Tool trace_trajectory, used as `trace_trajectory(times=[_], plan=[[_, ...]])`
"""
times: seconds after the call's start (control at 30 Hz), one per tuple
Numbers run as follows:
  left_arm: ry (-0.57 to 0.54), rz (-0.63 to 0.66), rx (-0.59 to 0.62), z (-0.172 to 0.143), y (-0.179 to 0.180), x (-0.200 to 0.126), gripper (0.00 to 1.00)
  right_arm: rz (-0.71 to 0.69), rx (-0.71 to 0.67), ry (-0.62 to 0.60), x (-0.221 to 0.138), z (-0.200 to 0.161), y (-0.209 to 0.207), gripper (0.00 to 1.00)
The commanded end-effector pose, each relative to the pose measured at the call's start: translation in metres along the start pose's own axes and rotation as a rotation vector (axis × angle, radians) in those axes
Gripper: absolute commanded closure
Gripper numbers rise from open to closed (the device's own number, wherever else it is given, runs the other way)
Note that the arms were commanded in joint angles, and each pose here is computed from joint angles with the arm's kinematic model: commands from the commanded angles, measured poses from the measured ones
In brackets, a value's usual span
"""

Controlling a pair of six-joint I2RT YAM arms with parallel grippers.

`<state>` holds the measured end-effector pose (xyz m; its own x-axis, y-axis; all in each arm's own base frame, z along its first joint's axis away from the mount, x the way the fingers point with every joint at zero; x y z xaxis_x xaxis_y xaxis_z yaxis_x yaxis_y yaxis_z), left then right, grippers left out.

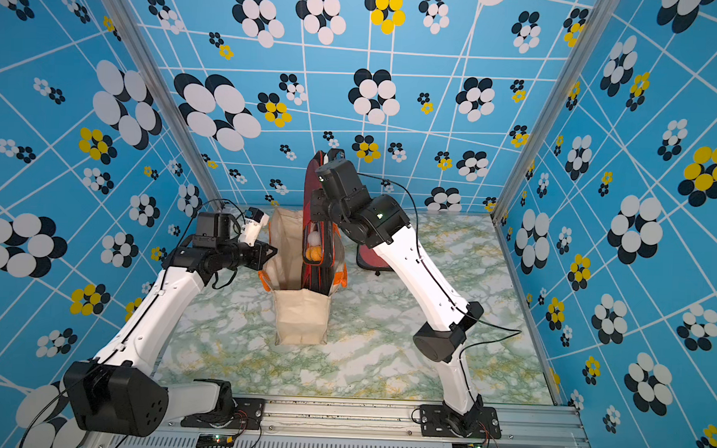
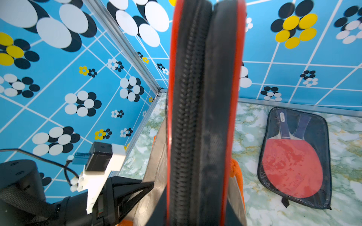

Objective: Remove the ping pong set from the canvas bag
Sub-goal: Pick up the ping pong set from the canvas bag, then place the ping pong set at the center of the board.

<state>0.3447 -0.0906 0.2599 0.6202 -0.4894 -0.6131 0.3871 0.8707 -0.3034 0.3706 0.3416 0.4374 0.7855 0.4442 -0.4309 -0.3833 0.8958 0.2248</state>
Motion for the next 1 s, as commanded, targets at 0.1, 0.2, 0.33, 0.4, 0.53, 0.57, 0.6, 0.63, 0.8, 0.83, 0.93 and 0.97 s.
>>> trace_trajectory(times=[0.1, 0.2, 0.33, 0.4, 0.53, 0.57, 0.6, 0.63, 0.8, 0.83, 0.93, 0.97], plan=[[-0.008, -0.014, 0.016, -0.003, -0.001, -0.004, 1.00, -0.001, 0.093, -0.281, -0.060, 0.072, -0.031, 1.00], [-0.007, -0.016, 0.016, -0.003, -0.001, -0.004, 1.00, -0.025, 0.109, -0.315, -0.076, 0.079, -0.050, 1.00], [-0.004, -0.018, 0.016, -0.003, -0.001, -0.003, 1.00, -0.047, 0.144, -0.345, -0.093, 0.084, -0.076, 1.00], [-0.003, -0.017, 0.015, -0.003, -0.001, -0.003, 1.00, -0.070, 0.162, -0.345, -0.097, 0.083, -0.090, 1.00], [-0.003, -0.014, 0.015, -0.002, 0.000, -0.003, 1.00, -0.111, 0.190, -0.344, -0.104, 0.079, -0.117, 1.00], [-0.004, -0.011, 0.017, -0.002, 0.000, -0.003, 1.00, -0.126, 0.195, -0.344, -0.106, 0.078, -0.124, 1.00], [-0.004, -0.009, 0.017, -0.003, 0.001, -0.003, 1.00, -0.139, 0.199, -0.343, -0.108, 0.077, -0.130, 1.00], [-0.004, -0.009, 0.017, -0.003, 0.001, -0.003, 1.00, -0.153, 0.206, -0.341, -0.110, 0.075, -0.138, 1.00], [-0.002, -0.010, 0.016, -0.002, 0.001, -0.002, 1.00, -0.207, 0.250, -0.323, -0.113, 0.066, -0.176, 1.00], [-0.002, -0.009, 0.017, -0.002, 0.001, -0.002, 1.00, -0.213, 0.261, -0.312, -0.111, 0.063, -0.183, 1.00], [-0.002, 0.000, 0.016, -0.001, 0.003, -0.002, 1.00, -0.236, 0.283, -0.278, -0.105, 0.055, -0.203, 1.00], [-0.003, 0.001, 0.016, 0.000, 0.003, -0.002, 1.00, -0.246, 0.291, -0.265, -0.102, 0.051, -0.211, 1.00]])
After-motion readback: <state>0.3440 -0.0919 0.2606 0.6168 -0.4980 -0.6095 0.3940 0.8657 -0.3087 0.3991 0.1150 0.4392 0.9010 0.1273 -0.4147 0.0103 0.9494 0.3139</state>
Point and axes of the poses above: each gripper's point midway between its finger pads, its own x axis out along the fingers, its own y axis along the line the jaws close on, z = x × y, the point moved 2 cm from there along -x, back along the fingers, and after that the axes turned 4 degrees about -x, right-handed, at the moved point
